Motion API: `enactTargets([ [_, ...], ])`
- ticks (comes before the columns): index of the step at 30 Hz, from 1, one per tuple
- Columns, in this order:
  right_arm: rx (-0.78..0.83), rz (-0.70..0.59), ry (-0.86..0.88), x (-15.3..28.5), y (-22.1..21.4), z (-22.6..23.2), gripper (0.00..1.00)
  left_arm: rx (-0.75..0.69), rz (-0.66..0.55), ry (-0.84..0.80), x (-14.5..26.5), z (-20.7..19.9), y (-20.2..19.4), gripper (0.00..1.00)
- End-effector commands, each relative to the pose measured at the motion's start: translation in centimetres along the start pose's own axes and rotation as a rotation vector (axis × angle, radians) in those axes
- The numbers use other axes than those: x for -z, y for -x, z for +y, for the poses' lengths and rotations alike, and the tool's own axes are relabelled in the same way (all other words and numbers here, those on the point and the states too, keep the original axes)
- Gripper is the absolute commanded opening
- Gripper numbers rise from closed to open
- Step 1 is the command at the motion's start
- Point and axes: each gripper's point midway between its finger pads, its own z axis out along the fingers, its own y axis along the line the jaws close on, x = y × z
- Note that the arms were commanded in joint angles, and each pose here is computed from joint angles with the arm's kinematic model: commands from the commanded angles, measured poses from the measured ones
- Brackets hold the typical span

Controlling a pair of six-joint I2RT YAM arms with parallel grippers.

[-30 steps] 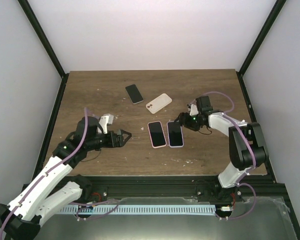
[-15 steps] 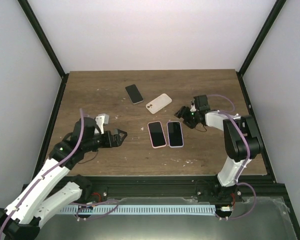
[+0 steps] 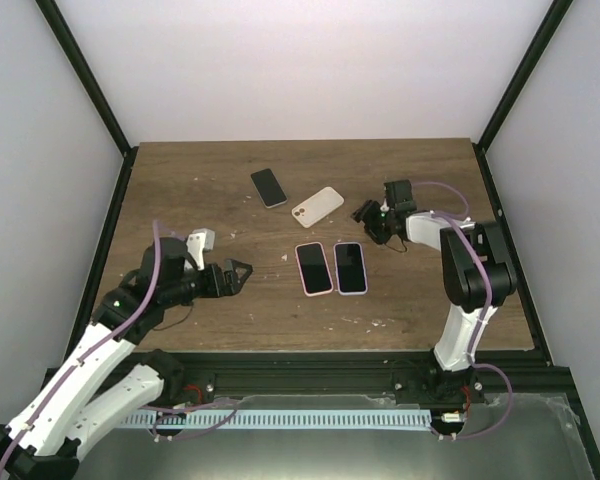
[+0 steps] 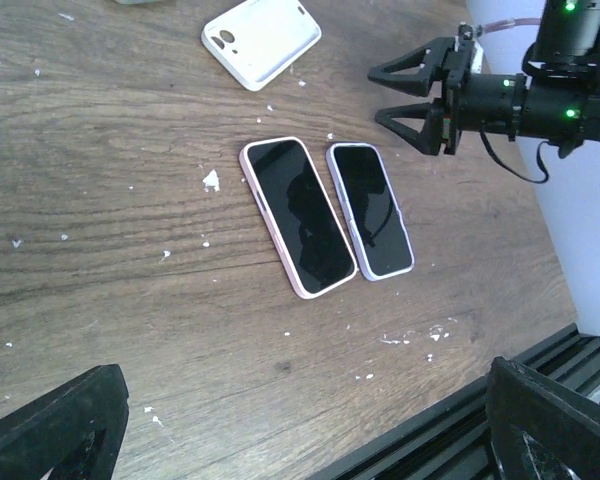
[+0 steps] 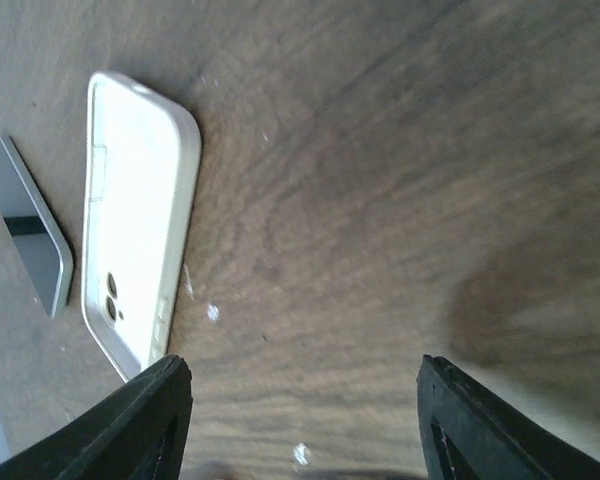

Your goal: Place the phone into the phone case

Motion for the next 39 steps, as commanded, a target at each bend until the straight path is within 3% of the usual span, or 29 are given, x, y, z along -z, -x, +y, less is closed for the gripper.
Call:
enactTargets([
  [1, -0.019, -0.038, 0.024, -0.7, 1.7, 2.0, 0.6, -0.004, -0.03, -0.035, 0.5, -0.5, 0.3, 0.99],
  [6, -0.056, -0.037, 0.027, -1.7, 1.7, 3.0, 0.5, -0.001, -0.032, -0.043, 0.9, -0.6, 0.1, 0.98],
  [14, -0.063, -0.01, 0.059, -4.6, 1.4, 6.1, 0.44, 0.012, -0.042, -0.058, 1.4, -0.8, 0.0, 0.98],
  [21, -0.073, 0.014, 0.05, -6.9, 1.1, 7.3, 0.43, 0.008, -0.038, -0.054, 1.8, -0.8, -0.1, 0.98],
  [32, -0.084, 0.039, -0.068, -8.9, -0.4, 5.1, 0.41, 0.009, -0.049, -0.056, 2.2, -0.8, -0.2, 0.98],
  [39, -0.027, 0.027, -0.082, -8.5, -0.1, 6.0, 0.18, 0.008, -0.062, -0.052, 2.7, -0.7, -0.1, 0.98],
])
